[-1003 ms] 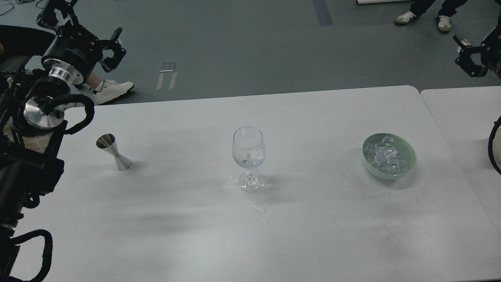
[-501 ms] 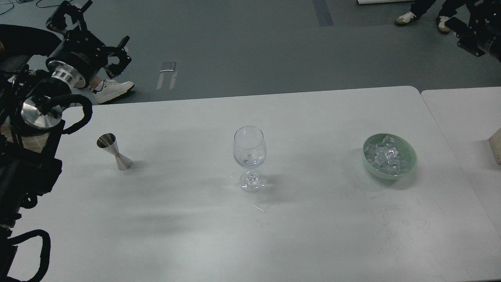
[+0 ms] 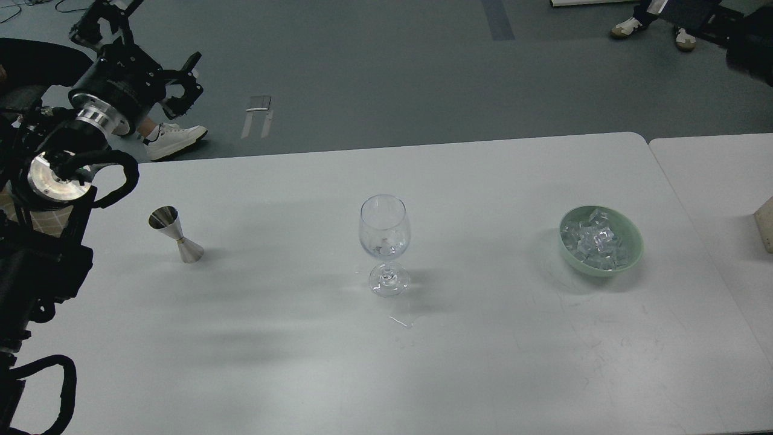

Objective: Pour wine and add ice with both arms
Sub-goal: 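Swing the right gripper over toward the bowl of ice, then lower the right gripper into the green bowl of ice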

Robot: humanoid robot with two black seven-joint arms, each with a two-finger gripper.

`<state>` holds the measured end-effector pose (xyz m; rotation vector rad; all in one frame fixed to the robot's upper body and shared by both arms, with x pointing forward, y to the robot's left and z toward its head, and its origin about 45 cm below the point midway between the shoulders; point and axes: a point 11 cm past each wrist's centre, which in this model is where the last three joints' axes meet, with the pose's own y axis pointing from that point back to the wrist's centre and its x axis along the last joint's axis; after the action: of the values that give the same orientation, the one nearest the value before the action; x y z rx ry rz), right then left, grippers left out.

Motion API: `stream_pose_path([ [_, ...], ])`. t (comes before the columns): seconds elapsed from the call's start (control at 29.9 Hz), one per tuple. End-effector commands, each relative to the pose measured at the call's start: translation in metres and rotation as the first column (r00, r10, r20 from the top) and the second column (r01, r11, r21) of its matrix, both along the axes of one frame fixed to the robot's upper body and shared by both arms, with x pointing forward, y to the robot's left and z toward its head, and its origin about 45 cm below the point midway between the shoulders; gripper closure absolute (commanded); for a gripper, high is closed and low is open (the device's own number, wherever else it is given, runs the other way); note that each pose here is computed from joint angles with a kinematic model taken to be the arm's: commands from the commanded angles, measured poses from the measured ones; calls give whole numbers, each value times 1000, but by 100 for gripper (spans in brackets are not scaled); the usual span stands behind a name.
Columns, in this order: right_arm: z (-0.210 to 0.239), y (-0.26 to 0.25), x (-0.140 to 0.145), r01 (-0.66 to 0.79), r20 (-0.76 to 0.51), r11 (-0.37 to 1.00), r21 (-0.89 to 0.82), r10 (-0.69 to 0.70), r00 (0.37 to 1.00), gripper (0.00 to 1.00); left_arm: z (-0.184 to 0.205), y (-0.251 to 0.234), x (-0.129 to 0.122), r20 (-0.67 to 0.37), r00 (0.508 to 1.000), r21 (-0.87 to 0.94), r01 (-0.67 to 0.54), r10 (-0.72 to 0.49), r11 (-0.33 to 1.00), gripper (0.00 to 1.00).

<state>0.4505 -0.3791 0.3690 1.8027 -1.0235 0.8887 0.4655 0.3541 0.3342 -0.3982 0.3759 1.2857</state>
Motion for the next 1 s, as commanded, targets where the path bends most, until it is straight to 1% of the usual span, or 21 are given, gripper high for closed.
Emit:
stream_pose_path([
  [0.0, -13, 10, -8, -52, -56, 997, -53, 49, 997, 0, -4, 0, -1, 4, 1000, 27, -9, 9, 1000, 3],
  [0.17, -43, 22, -18, -126, -126, 977, -170, 105, 986, 1, -7, -1, -1, -3, 1000, 29, -8, 8, 1000, 3],
  [0.23, -60, 30, -27, -172, -171, 964, -204, 138, 976, 1, -7, -1, -1, -3, 1000, 31, -5, 6, 1000, 3],
  [0.4, -95, 33, -42, -245, -261, 920, -308, 165, 951, 2, -9, -2, -1, -7, 1000, 33, -4, 4, 999, 3],
  [0.6, -124, 35, -61, -296, -338, 901, -317, 185, 923, 6, -16, -4, -3, -20, 1000, 26, -4, 5, 1000, 3],
  [0.74, -145, 28, -71, -281, -379, 893, -352, 139, 915, 6, -18, -4, -3, -27, 1000, 25, -12, 13, 1000, 3],
  [0.84, -152, 28, -75, -282, -392, 894, -349, 134, 910, 6, -21, -3, -4, -32, 999, 25, -13, 14, 1000, 3],
  [0.9, -159, 31, -78, -289, -405, 893, -344, 137, 904, 2, -24, -3, -5, -37, 999, 25, -16, 17, 1000, 4],
  [0.97, -167, 33, -83, -300, -423, 894, -333, 143, 895, 2, -25, -2, -5, -39, 999, 25, -15, 16, 1000, 4],
])
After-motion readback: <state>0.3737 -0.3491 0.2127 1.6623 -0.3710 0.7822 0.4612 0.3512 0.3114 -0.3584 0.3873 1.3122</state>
